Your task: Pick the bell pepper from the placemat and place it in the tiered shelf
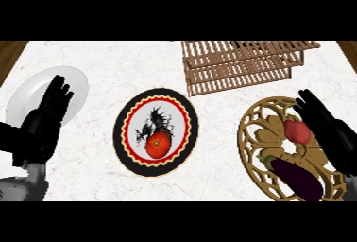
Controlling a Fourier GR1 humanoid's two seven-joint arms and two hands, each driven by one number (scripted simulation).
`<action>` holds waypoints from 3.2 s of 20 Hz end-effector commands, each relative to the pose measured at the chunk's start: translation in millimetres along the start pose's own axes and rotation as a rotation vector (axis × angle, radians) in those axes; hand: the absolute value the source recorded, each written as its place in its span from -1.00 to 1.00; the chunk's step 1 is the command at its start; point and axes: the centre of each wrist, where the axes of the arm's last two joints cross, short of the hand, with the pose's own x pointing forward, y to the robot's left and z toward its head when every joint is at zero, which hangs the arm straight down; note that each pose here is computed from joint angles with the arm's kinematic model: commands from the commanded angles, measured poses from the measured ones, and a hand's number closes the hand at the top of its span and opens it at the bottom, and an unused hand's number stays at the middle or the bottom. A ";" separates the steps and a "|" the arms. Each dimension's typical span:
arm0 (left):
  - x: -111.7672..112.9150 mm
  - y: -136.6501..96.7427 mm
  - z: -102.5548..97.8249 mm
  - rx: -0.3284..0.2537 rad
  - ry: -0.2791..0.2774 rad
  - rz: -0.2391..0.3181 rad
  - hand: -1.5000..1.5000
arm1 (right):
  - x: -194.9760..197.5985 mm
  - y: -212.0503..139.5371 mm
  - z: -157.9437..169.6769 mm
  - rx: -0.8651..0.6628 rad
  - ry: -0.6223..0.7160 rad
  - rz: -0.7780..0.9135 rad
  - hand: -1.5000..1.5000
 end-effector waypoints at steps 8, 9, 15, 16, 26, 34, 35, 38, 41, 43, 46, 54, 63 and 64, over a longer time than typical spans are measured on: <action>-7.1 -13.8 4.4 0.050 -0.028 0.015 0.00 | 42.4 -34.3 -45.8 -0.398 -0.235 0.033 -1.00; -7.6 -9.7 0.7 0.059 -0.019 0.004 0.00 | 30.6 -42.3 -42.2 -0.302 -0.286 -0.085 -1.00; -3.4 4.9 6.3 0.072 -0.019 0.004 0.00 | 57.9 -80.7 -14.7 -0.031 -0.434 0.036 -1.00; -11.9 -20.8 8.4 0.072 -0.017 0.030 0.00 | 69.9 -83.9 -15.5 0.020 -0.404 0.092 -1.00; -12.5 -5.4 7.6 0.074 -0.004 0.007 0.00 | 159.0 -45.7 14.0 0.202 -0.145 0.836 -1.00; 0.1 -7.2 16.3 0.047 -0.022 0.010 0.00 | 153.4 0.3 20.0 0.077 0.068 1.147 -1.00; 0.4 -2.2 6.5 0.052 -0.028 0.014 0.00 | 156.7 16.8 18.9 0.067 0.078 1.153 -1.00; -10.6 3.4 6.8 0.053 -0.027 0.001 0.00 | 150.0 37.1 15.3 0.065 0.117 1.180 -1.00; -14.6 -9.1 5.1 0.055 -0.027 0.007 0.00 | 139.8 43.5 5.0 0.031 0.180 1.287 -1.00; -2.4 -8.6 3.4 0.045 -0.016 0.007 0.00 | 124.0 59.2 13.3 0.011 0.185 1.323 -1.00; -8.2 -5.9 0.3 0.069 -0.025 0.009 0.00 | 115.0 58.8 3.6 -0.006 0.309 1.427 -1.00; -17.2 -7.0 19.1 0.071 -0.020 0.011 0.00 | 78.0 33.3 -5.5 -0.021 0.333 1.388 -1.00; 10.2 -4.0 11.3 0.064 -0.004 0.017 0.00 | 49.7 23.3 -16.7 0.007 0.346 1.382 -1.00; -9.8 -0.5 12.6 0.074 -0.012 -0.001 0.00 | 56.3 37.2 -27.1 -0.016 0.332 1.388 -1.00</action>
